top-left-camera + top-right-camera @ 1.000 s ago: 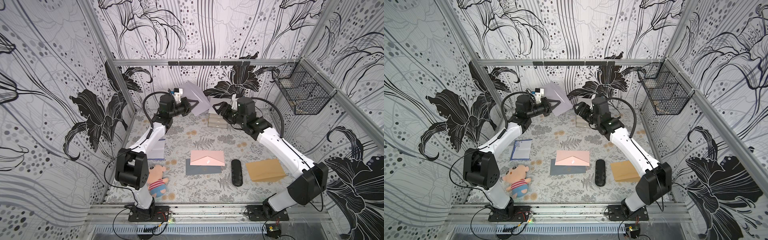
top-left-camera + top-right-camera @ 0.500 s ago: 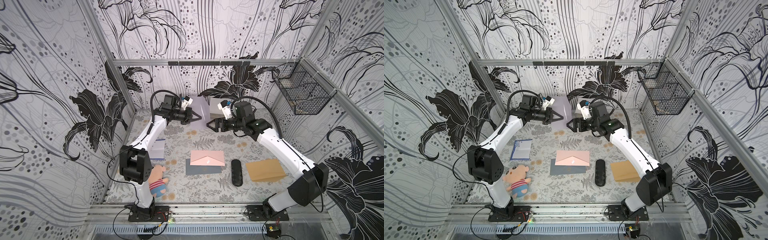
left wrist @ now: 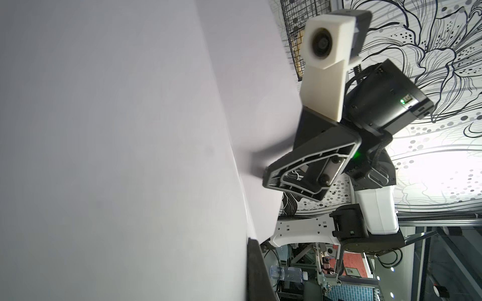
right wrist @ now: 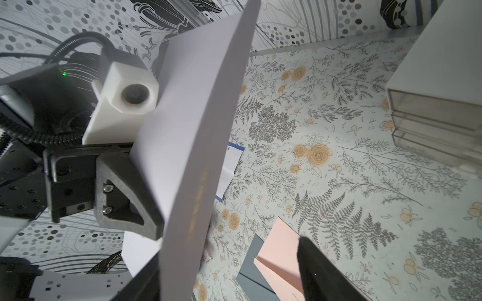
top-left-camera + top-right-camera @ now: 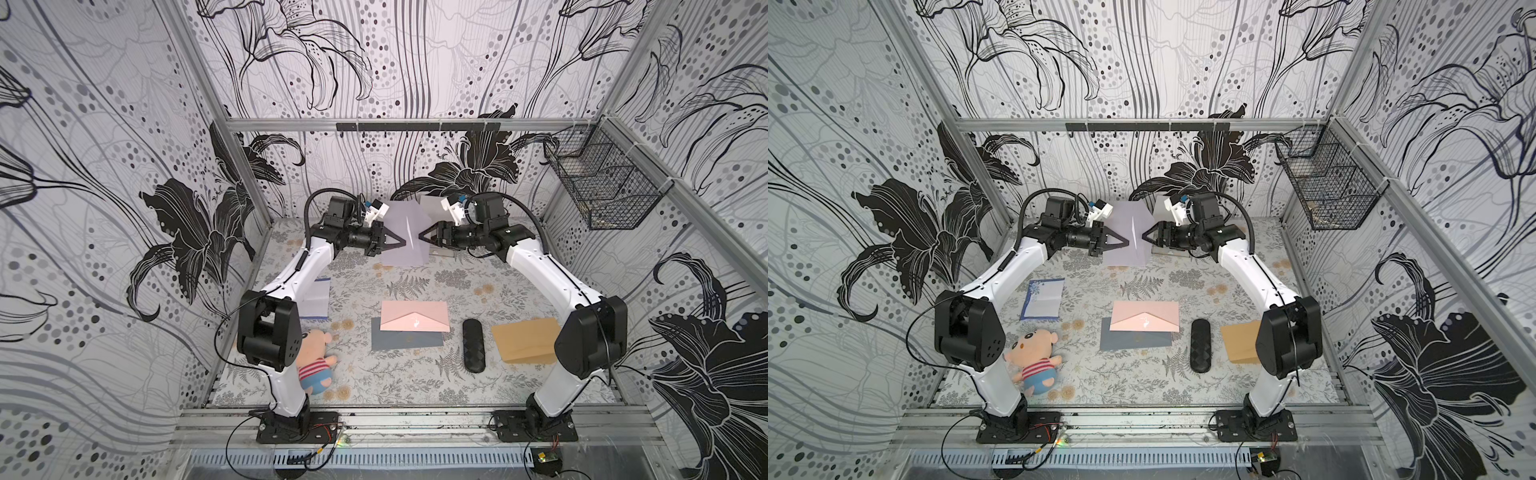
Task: Take the letter paper out of the envelope
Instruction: Pick up the envelope from the envelope.
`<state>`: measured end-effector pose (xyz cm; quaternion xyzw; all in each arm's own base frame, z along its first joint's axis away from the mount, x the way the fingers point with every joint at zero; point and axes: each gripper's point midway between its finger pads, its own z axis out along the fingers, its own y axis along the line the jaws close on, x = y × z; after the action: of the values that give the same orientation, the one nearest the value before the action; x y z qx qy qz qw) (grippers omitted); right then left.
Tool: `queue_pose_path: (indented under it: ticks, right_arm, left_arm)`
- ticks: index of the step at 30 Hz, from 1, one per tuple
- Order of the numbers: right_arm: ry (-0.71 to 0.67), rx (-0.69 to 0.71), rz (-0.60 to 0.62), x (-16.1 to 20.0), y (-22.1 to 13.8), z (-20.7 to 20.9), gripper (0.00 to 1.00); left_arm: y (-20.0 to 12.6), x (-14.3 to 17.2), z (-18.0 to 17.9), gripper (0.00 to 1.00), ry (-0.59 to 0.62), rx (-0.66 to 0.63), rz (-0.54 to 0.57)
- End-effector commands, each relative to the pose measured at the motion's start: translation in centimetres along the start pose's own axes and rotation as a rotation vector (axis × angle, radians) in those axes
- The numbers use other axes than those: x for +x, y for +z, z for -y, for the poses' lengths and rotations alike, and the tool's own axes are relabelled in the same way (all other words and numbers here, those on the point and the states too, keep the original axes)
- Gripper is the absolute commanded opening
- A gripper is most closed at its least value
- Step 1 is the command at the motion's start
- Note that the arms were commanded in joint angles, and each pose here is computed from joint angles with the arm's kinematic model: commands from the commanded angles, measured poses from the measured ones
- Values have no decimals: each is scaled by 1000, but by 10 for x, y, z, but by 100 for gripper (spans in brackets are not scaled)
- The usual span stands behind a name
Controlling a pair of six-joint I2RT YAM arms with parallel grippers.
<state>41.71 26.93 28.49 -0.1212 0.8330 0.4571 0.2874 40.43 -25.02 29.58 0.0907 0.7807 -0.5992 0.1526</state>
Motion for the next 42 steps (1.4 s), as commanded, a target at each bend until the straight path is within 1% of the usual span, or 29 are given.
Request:
queue_pose_path:
  ticks: [1, 9, 13, 19, 28, 34, 42]
  right_arm:
    - [46, -62, -1, -2, 0, -3, 73]
    - [142, -147, -10, 5, 10, -3, 74]
    - [158, -160, -13, 7, 12, -1, 74]
    - [214, -252, -13, 6, 15, -10, 74]
    - [235, -278, -46, 19, 19, -19, 74]
    - [240, -313, -41, 18, 16, -33, 74]
    - [267, -344, -55, 26, 14, -41, 69]
  left_arm:
    - [-6, -6, 36, 0, 95, 80, 25]
    - [-6, -15, 47, 0, 87, 154, 49]
    - [-6, -18, 50, 0, 86, 180, 56]
    - [-3, -19, 47, 0, 81, 177, 56]
    - [-2, -23, 43, 0, 81, 165, 59]
    - [0, -21, 35, 0, 80, 133, 53]
    - [1, -21, 29, 0, 80, 99, 56]
